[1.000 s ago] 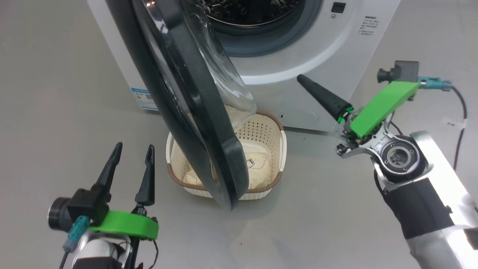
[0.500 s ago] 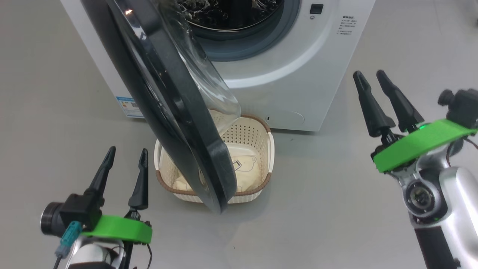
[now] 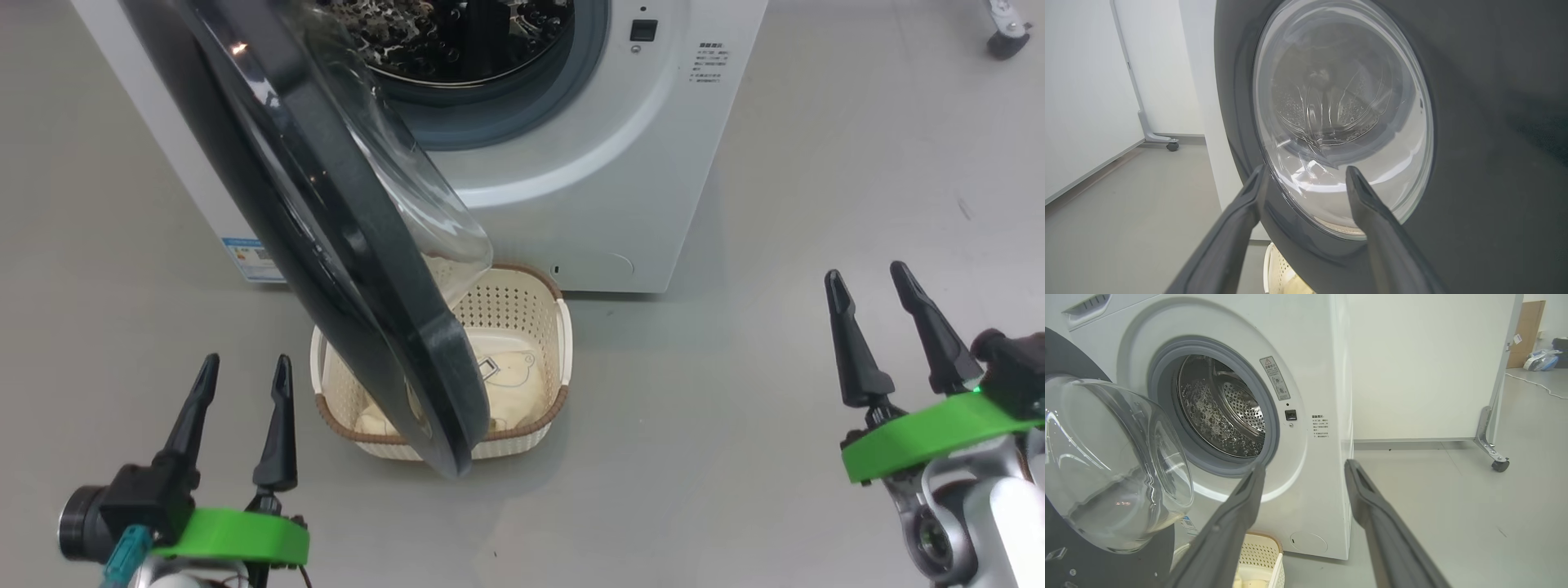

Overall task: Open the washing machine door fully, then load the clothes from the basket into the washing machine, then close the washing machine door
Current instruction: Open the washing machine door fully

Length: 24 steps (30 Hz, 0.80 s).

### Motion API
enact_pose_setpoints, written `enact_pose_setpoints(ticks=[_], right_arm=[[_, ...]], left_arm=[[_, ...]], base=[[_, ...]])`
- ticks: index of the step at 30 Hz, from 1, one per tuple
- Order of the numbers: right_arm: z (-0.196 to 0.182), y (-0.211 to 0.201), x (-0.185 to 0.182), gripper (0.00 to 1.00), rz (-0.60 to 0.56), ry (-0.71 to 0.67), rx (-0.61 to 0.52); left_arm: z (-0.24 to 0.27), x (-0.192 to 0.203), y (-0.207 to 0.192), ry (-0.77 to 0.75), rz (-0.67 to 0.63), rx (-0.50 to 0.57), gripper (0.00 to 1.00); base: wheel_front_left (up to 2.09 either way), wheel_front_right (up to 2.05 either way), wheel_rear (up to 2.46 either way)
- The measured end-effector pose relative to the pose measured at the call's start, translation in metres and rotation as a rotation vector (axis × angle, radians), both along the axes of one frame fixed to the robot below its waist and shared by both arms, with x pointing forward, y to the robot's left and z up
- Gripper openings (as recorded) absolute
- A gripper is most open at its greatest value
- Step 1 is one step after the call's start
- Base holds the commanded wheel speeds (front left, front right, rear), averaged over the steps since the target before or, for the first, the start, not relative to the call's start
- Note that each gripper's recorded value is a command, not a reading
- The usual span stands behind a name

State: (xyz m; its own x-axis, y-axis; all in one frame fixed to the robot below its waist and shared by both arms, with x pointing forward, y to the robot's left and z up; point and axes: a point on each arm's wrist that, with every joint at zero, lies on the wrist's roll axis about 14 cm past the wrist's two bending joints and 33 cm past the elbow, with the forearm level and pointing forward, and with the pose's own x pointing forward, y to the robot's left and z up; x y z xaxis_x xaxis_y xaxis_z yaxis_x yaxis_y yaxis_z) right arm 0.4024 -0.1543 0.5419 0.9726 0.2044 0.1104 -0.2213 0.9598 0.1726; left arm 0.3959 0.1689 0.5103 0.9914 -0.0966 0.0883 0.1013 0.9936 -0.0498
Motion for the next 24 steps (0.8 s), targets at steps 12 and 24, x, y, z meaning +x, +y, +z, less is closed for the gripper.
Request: enact_pose_setpoints(ticks=[12,24], right_arm=[[-0.029,-0.025,-0.026,1.0,-0.11,0.044,-0.055],[-0.044,-0.031,-0.032,1.0,-0.143,0.077,-0.062]], left_arm=[[-0.001,-0.014,0.001,0.002,0.012,-0.011,1.0],[0.001,-0.019,0.005,-0.002,0.03,-0.013,1.0]], base=[[0.0,0.0,0.0],[0.0,0.0,0.0]])
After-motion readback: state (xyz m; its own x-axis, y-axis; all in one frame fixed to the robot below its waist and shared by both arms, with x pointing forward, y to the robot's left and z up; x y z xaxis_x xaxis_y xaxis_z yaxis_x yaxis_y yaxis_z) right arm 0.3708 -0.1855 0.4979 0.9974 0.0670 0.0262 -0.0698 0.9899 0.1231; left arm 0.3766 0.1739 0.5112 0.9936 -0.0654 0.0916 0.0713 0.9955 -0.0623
